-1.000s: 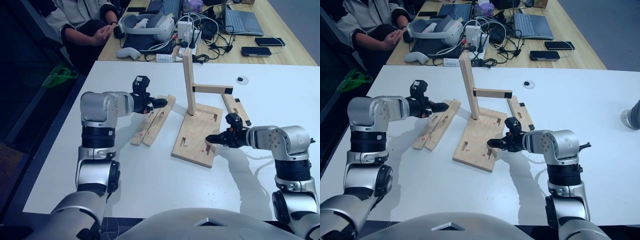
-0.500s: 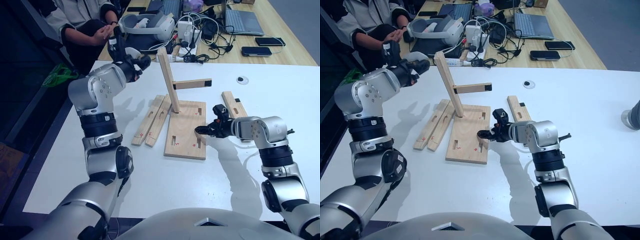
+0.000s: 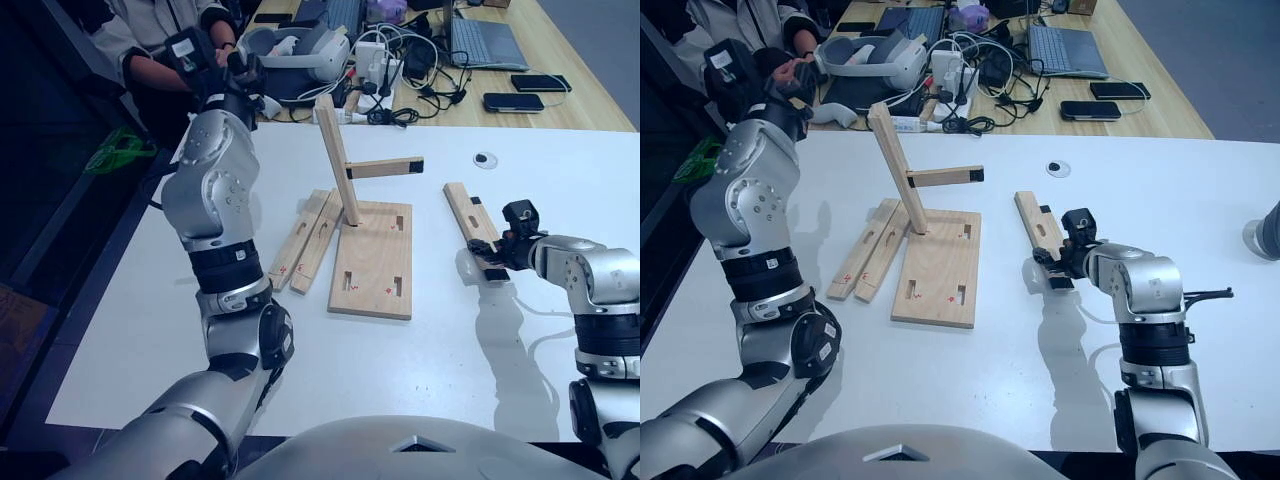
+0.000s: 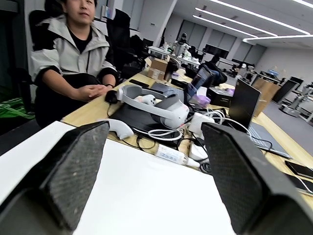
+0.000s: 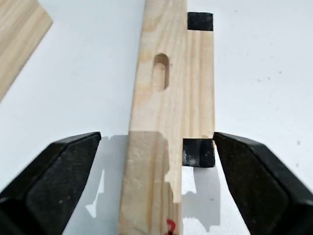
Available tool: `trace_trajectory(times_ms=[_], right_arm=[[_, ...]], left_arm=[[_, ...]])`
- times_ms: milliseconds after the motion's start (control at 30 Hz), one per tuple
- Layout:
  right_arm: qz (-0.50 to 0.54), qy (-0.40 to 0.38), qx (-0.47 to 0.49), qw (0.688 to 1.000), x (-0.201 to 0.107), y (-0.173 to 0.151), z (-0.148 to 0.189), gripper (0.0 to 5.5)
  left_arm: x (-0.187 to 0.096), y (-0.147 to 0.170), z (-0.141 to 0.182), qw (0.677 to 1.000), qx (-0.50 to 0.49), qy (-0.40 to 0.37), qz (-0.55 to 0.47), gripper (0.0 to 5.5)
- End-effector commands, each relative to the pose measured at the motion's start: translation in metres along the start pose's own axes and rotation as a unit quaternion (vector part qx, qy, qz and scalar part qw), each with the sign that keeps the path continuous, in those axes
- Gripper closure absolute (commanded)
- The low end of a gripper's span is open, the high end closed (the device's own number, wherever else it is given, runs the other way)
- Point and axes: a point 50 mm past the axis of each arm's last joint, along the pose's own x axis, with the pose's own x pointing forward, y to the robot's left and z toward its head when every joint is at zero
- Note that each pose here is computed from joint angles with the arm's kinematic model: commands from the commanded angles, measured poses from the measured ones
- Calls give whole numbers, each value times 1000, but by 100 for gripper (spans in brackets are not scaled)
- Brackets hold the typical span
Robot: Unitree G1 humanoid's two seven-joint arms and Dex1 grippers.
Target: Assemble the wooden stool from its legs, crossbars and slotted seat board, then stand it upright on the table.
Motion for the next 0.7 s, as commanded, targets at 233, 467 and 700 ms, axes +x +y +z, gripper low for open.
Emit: trace_trajectory(times_ms=[233,467,700], right_arm=[[71,23,40,996,-8,22,-9,14],[62,73,32,995,-5,20,-27,56],[52,83,11,995,-2,22,-32,165]], left_arm=[[-3,-13,-4,1000,7,12,-22,197],[-2,-16,-7,999,6,25,-29,197],[-4,-16,-10,999,10,35,-32,197]])
